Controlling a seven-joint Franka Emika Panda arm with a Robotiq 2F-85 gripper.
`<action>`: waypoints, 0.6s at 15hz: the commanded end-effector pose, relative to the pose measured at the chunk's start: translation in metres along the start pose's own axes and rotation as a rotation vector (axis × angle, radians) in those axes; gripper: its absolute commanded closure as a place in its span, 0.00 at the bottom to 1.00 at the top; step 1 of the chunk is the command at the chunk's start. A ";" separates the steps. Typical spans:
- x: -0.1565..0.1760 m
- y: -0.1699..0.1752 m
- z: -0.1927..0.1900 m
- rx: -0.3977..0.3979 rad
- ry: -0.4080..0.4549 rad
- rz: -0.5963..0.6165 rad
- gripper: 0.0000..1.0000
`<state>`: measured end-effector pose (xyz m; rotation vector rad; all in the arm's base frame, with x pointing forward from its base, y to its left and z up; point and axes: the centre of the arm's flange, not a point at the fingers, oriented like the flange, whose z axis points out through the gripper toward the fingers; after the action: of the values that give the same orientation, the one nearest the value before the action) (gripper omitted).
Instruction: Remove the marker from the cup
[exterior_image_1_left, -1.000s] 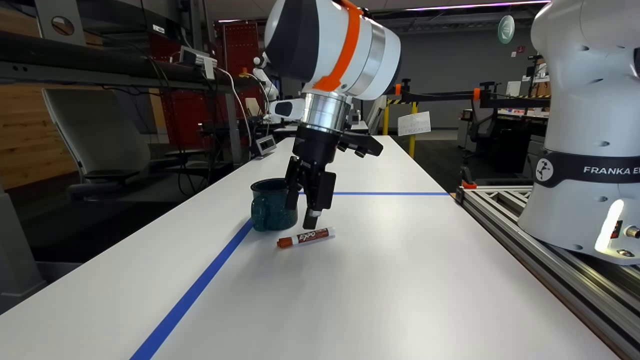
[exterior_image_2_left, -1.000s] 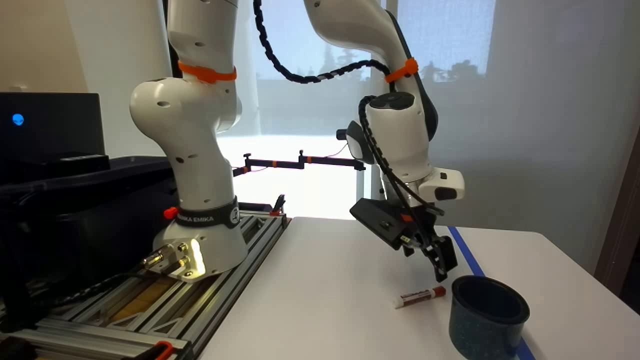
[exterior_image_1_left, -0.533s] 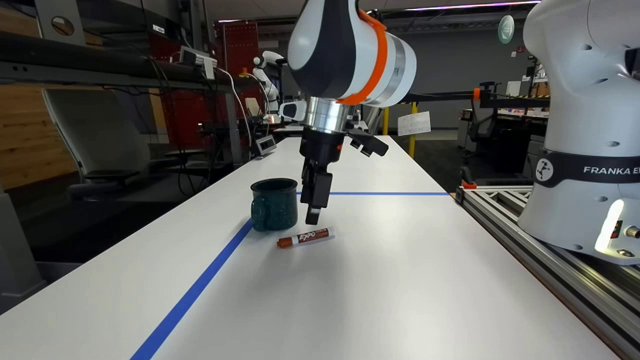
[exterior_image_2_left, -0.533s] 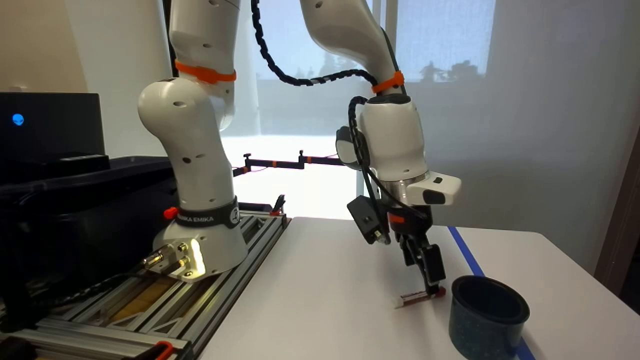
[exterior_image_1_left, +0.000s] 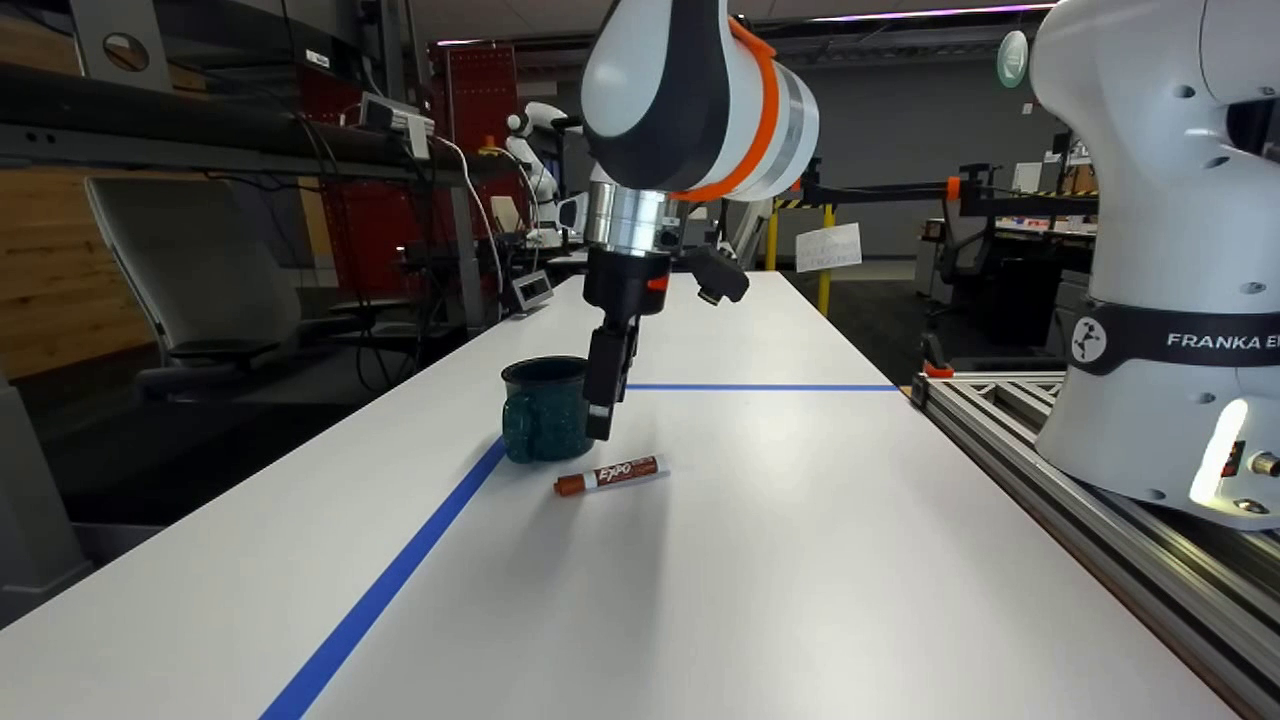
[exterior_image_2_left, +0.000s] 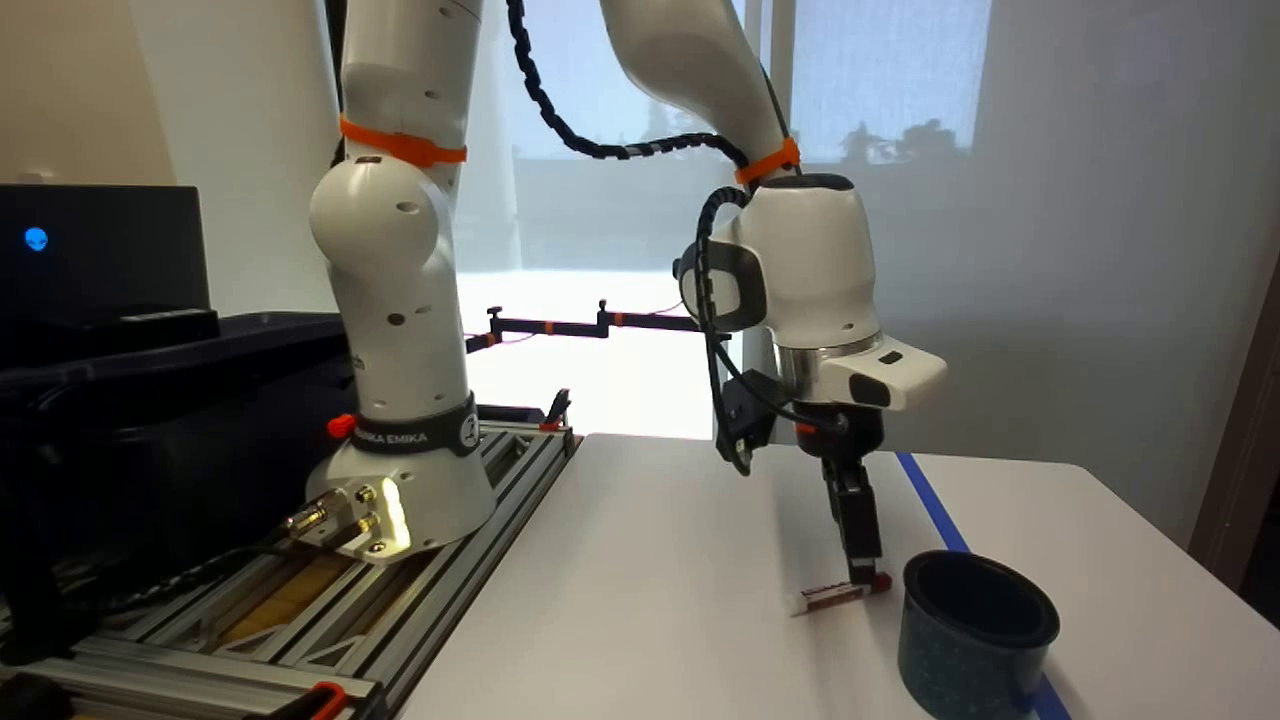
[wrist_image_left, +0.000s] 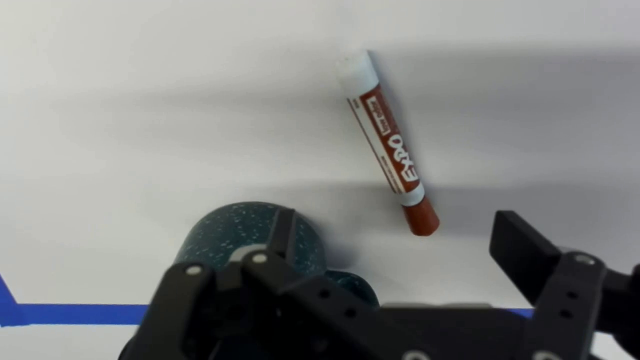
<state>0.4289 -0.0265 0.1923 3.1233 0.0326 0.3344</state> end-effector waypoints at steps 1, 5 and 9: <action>0.026 -0.017 -0.046 0.016 -0.035 0.074 0.00; 0.037 -0.019 -0.062 -0.006 -0.073 0.111 0.00; 0.041 -0.020 -0.073 -0.013 -0.116 0.099 0.00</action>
<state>0.4602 -0.0170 0.2294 3.1145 -0.1124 0.2016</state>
